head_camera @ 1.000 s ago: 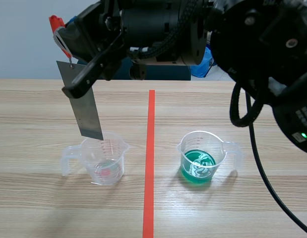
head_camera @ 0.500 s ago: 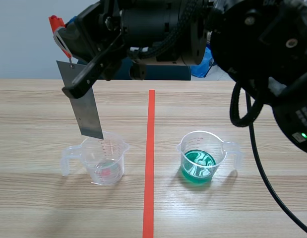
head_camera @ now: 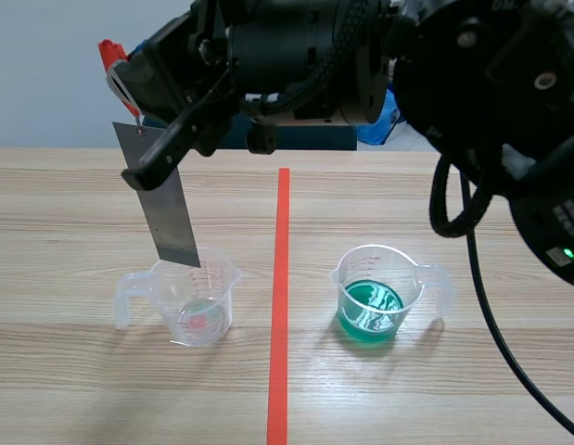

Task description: Do the redox reaction experiment

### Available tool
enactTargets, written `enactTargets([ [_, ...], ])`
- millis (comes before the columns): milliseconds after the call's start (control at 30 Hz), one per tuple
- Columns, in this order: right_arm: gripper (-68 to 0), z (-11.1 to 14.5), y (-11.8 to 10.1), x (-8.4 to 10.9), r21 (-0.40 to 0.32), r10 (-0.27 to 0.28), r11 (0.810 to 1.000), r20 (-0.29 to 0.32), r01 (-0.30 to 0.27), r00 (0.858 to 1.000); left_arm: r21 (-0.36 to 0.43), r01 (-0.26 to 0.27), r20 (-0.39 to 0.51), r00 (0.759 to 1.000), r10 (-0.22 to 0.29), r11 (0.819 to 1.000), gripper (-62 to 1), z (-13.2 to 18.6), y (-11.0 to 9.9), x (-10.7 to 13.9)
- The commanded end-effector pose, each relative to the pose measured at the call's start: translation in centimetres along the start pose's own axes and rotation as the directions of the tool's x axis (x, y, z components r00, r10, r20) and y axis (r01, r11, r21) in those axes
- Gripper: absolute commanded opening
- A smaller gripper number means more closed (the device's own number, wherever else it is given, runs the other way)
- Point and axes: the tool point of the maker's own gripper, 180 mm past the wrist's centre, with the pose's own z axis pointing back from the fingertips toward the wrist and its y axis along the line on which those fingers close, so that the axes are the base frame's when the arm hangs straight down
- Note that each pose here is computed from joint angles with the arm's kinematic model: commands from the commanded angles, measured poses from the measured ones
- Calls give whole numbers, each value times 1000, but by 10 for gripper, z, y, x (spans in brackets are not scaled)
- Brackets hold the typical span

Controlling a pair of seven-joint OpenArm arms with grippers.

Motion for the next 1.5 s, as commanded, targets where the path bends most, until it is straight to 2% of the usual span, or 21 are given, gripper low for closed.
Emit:
enactTargets([
  [0,-669,2,-6,13,-13,19,1000,37,-18,999,3,-2,32,999,1,1000,14,-2,1,8],
  [1467,-669,2,-4,11,-12,11,1000,30,-11,999,3,-2,32,999,1,1000,14,-2,1,8],
])
